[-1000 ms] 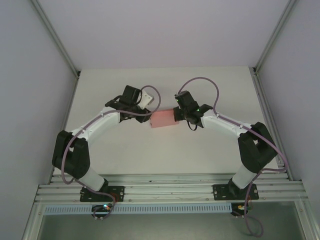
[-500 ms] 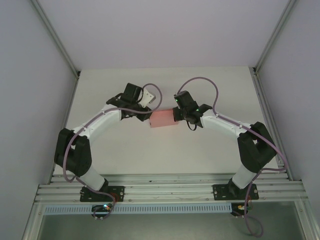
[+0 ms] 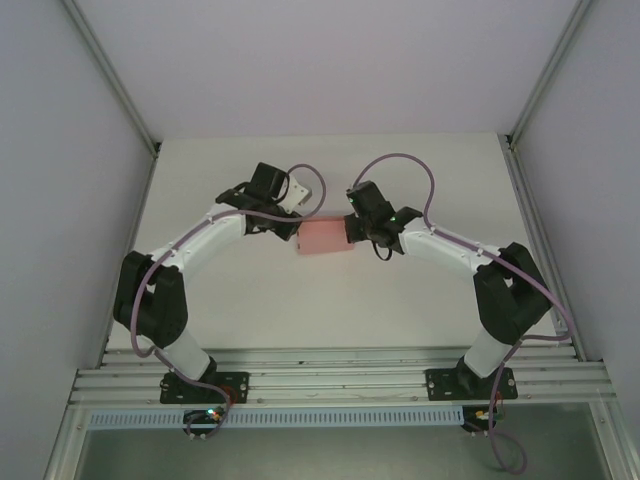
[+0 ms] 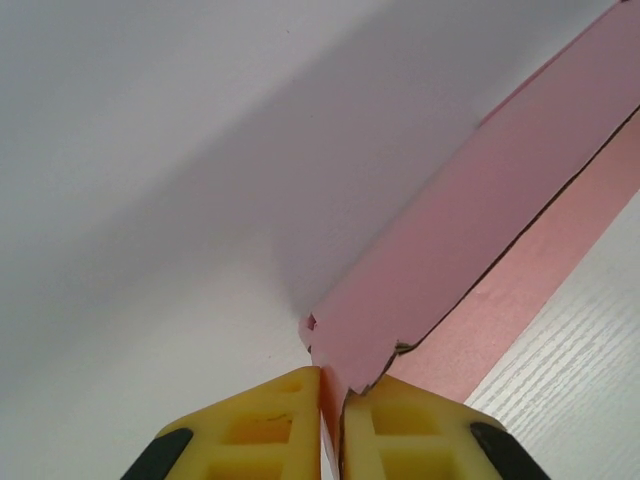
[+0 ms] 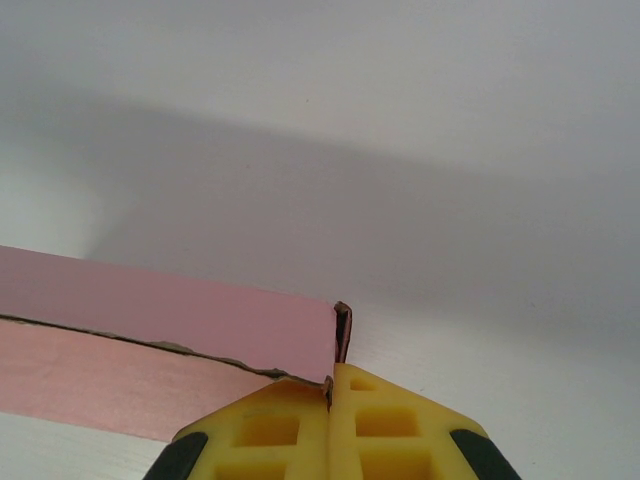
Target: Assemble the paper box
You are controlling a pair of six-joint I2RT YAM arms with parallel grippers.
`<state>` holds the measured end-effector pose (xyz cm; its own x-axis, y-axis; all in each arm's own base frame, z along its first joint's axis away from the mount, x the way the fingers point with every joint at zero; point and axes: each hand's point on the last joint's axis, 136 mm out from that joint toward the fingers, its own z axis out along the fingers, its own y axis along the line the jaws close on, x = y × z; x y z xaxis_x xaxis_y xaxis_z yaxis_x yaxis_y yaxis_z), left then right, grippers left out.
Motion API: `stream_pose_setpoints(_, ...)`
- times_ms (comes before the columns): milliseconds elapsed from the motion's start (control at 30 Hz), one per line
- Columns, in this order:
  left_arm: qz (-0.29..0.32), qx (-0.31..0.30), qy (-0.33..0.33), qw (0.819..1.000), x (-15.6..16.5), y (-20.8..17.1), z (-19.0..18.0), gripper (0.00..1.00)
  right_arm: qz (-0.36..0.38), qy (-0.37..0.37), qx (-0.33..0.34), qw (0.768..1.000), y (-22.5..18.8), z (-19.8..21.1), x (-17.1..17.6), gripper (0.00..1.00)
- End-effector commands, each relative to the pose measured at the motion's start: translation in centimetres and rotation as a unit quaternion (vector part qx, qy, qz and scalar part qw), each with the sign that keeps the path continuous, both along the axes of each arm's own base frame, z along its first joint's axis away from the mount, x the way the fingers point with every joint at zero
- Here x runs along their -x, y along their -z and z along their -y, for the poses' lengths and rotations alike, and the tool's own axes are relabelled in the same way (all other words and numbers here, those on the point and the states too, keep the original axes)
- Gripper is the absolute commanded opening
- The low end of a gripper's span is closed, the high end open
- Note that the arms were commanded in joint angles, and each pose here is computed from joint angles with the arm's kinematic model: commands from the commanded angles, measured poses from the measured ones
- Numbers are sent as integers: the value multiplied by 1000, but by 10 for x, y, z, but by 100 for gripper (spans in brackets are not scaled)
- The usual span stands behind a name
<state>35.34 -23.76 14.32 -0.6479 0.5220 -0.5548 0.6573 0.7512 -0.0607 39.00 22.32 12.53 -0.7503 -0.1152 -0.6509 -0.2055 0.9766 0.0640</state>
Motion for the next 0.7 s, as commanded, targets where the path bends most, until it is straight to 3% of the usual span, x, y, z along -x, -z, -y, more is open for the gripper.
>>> stream_pose_setpoints(0,-27,12,-42,999,-1,-8,2,12,-91,-7,90,992,49,17,36,0)
stream_pose_setpoints(200,-95,3,-93,991,11,11,-3,13,-81,-10,99,992,45,11,39,0)
stream_pose_setpoints(667,-87,-8,-115,990,12,6,-13,29,-77,-11,104,991,45,12,42,0)
